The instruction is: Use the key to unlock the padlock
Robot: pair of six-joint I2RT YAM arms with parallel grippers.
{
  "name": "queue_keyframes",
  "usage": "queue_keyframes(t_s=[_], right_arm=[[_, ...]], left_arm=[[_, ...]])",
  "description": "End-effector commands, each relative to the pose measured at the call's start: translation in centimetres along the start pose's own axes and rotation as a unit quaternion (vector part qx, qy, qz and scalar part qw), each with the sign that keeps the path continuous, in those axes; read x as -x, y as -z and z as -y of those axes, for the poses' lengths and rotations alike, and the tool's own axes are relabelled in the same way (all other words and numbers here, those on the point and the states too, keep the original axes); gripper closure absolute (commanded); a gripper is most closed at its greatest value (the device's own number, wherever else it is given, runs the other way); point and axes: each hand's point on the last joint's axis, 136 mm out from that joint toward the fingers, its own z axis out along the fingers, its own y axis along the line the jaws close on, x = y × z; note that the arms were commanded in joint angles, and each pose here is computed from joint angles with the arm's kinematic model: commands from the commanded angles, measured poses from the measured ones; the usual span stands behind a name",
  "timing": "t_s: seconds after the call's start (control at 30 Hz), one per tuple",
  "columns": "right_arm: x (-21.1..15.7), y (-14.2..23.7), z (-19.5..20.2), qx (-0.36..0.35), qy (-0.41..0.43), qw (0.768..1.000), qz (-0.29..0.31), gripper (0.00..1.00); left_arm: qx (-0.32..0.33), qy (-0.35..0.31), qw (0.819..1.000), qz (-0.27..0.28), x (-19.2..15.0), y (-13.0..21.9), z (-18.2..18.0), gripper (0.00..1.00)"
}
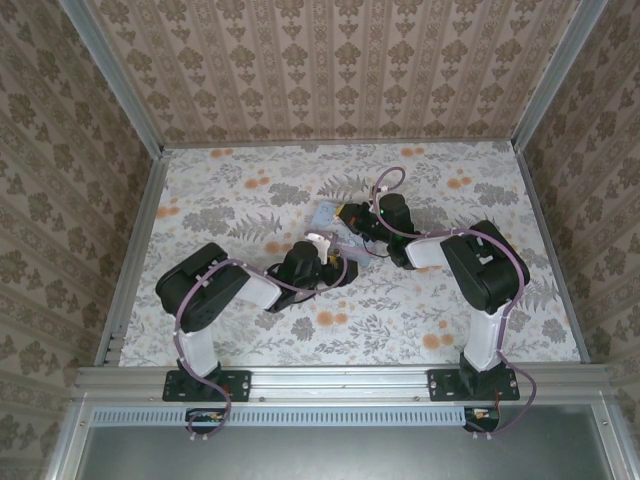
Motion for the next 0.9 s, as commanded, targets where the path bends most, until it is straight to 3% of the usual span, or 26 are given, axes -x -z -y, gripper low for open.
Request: queue_keyframes(t_s=[0.0,0.27,0.87], right_arm=[[-2.2,0.0,5.1,-0.064,-0.029,0.997,-0.029,1.00],[-2.3,-0.1,5.2,-0.064,-0.030,0.997,-0.029,1.00],[-2.4,-0.3,5.8,-0.065,-0.039,0.997,-0.030,1.00]], left_arm=[[-0.063,0.021,0.996,0.058,2.9,0.4,2.3,0.27],[-0.090,0.047,0.991,0.085,3.4,1.4,3.1,0.28],[-0.069,0.058,0.992,0.090,2.5,1.0,2.6,0.32]])
